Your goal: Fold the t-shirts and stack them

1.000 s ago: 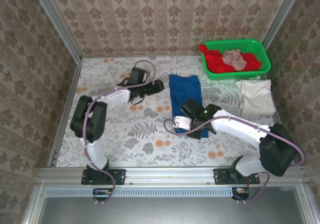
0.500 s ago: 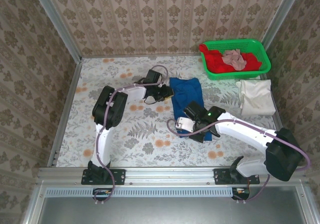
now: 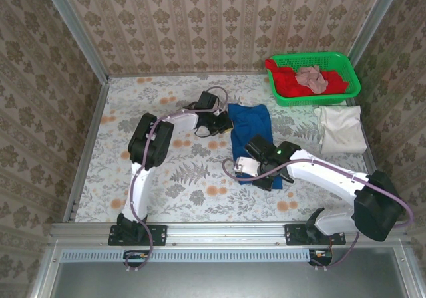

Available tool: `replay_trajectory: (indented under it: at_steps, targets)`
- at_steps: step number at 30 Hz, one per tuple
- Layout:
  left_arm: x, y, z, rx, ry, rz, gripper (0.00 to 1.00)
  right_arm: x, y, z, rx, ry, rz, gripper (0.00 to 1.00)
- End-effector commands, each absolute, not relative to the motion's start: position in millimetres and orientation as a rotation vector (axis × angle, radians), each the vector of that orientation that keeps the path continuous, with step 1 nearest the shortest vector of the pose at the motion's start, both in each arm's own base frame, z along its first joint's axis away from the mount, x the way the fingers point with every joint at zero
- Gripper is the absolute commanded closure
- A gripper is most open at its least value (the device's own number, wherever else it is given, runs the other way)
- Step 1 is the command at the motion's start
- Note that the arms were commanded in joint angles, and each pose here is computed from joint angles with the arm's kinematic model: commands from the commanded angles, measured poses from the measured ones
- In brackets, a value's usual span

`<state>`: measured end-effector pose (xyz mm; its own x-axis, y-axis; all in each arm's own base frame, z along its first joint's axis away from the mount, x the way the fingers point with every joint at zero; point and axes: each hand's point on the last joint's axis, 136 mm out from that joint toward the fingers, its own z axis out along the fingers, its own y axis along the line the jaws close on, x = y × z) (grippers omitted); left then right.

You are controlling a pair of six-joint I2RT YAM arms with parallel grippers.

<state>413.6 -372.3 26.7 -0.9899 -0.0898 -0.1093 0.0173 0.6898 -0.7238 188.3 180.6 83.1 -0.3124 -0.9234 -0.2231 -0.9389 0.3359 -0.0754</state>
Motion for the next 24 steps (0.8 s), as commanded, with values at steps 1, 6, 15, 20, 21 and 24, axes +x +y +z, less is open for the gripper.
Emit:
replay_trajectory:
  at_steps: [1,6,15,20,21,24]
  targets:
    - [383,-357,-2,0.039,2.922,-1.098,1.0,165,183,101,-1.708,2.404,0.228,1.0]
    - [349,-353,7,0.259,2.972,-1.173,1.0,148,188,122,-1.761,2.404,0.335,1.0]
    - [314,-334,-11,0.327,3.044,-1.191,1.0,199,186,149,-1.804,2.366,0.284,1.0]
    - [310,-327,-26,0.289,3.082,-1.176,1.0,255,186,158,-1.789,2.302,0.192,1.0]
    - [309,-325,-29,0.274,3.091,-1.178,1.0,266,186,159,-1.788,2.291,0.179,1.0]
    - [308,-320,-39,0.226,3.129,-1.17,1.0,295,187,157,-1.785,2.271,0.137,1.0]
